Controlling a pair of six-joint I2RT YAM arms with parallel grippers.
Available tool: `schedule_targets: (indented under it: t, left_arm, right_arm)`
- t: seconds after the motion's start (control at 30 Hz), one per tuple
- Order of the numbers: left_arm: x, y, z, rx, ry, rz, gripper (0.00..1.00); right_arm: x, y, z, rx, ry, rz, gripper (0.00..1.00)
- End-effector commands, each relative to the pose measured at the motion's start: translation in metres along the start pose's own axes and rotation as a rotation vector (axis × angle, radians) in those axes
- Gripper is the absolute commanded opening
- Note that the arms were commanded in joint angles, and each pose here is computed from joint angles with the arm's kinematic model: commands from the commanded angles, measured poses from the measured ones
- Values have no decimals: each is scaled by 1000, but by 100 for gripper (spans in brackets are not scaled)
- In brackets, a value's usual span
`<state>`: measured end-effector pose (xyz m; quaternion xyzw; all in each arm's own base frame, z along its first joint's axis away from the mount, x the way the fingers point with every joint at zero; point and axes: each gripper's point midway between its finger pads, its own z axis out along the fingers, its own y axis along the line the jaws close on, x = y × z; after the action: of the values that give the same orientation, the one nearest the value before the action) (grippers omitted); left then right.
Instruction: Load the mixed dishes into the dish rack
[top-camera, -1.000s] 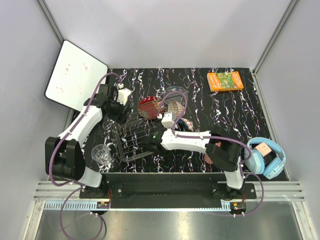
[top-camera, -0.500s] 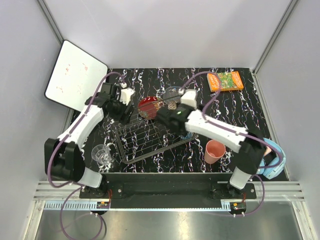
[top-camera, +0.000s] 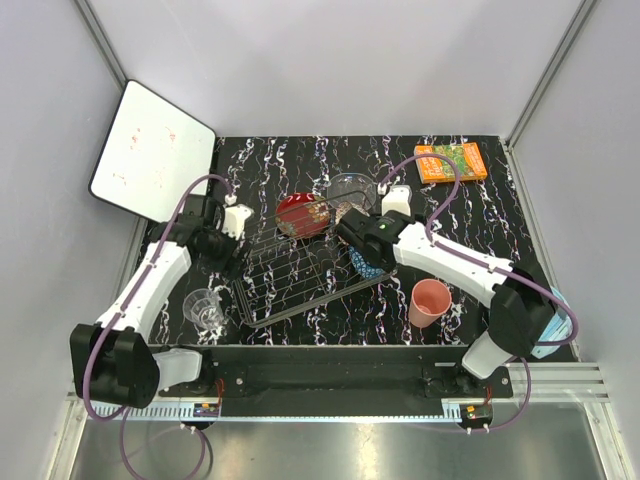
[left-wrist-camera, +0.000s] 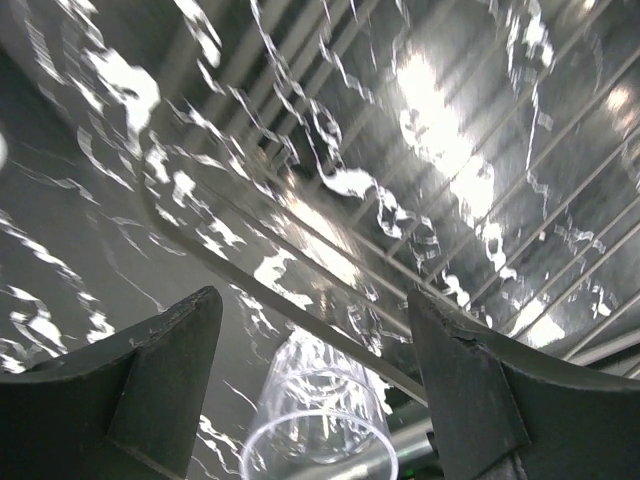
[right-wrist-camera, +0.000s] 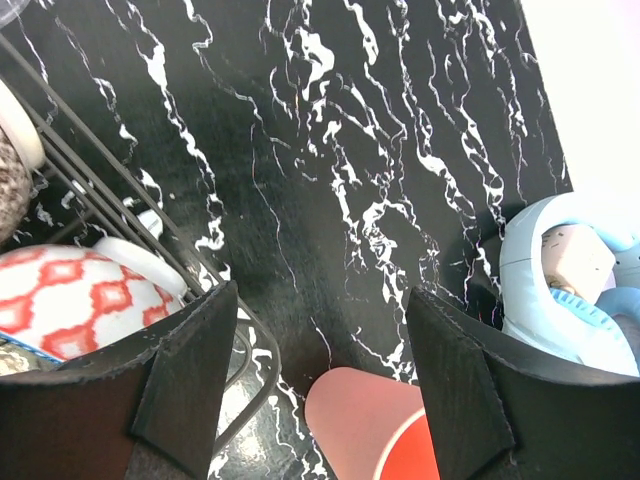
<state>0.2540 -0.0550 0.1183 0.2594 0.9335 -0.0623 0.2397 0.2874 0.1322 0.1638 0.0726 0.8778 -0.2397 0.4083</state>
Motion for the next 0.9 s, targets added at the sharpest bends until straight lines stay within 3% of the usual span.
schedule_targets:
  t: [0.0,0.53,0.87]
  left_arm:
    - [9,6,1,-35,11,10,79]
    - [-21,8,58,58,48,-21,76]
    - [-33,5,65,59,42,4,76]
  right_arm:
    - [7,9,3,-24,9,2,75]
    - [25,27,3,-105,62,-24,70]
    - [33,64,-21,-335,57,-42,69]
